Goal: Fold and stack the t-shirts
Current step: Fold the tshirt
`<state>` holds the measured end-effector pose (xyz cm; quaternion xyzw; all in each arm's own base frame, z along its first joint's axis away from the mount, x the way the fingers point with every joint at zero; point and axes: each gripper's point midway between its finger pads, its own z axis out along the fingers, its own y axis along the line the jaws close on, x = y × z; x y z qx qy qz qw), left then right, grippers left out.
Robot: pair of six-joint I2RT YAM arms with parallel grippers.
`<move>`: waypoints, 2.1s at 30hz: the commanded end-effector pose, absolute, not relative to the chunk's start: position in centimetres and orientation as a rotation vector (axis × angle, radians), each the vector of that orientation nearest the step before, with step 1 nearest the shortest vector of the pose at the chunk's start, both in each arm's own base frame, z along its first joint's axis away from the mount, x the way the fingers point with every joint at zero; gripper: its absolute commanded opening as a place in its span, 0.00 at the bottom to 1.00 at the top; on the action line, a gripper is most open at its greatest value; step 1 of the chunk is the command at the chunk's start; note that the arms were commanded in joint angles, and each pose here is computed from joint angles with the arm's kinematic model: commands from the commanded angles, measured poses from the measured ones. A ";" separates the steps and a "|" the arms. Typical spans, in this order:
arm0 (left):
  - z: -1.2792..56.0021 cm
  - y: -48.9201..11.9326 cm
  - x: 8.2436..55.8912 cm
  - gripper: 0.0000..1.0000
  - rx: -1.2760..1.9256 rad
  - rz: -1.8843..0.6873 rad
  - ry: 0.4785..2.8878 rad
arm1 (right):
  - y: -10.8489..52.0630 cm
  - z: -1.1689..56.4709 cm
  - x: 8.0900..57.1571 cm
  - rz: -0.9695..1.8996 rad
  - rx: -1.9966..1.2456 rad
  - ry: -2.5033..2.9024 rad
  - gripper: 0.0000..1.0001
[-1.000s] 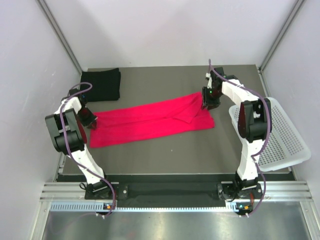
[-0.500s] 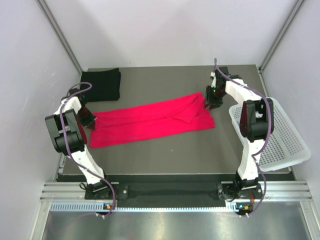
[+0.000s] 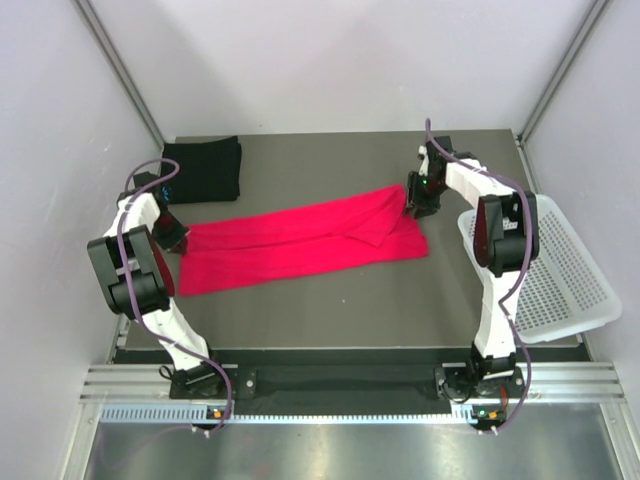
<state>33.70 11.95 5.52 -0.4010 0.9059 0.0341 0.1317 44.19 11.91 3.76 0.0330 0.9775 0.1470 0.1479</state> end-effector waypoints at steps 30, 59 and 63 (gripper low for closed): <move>5.2 11.4 33.4 0.00 -1.196 0.062 2.584 | 13.0 6.5 51.4 0.454 0.166 2.631 0.07; 5.9 12.3 33.7 0.00 -1.223 0.114 2.546 | 12.2 12.3 51.7 0.442 0.171 2.537 0.00; 6.0 12.5 33.6 0.00 -1.226 0.139 2.542 | 12.0 12.2 51.8 0.434 0.173 2.535 0.00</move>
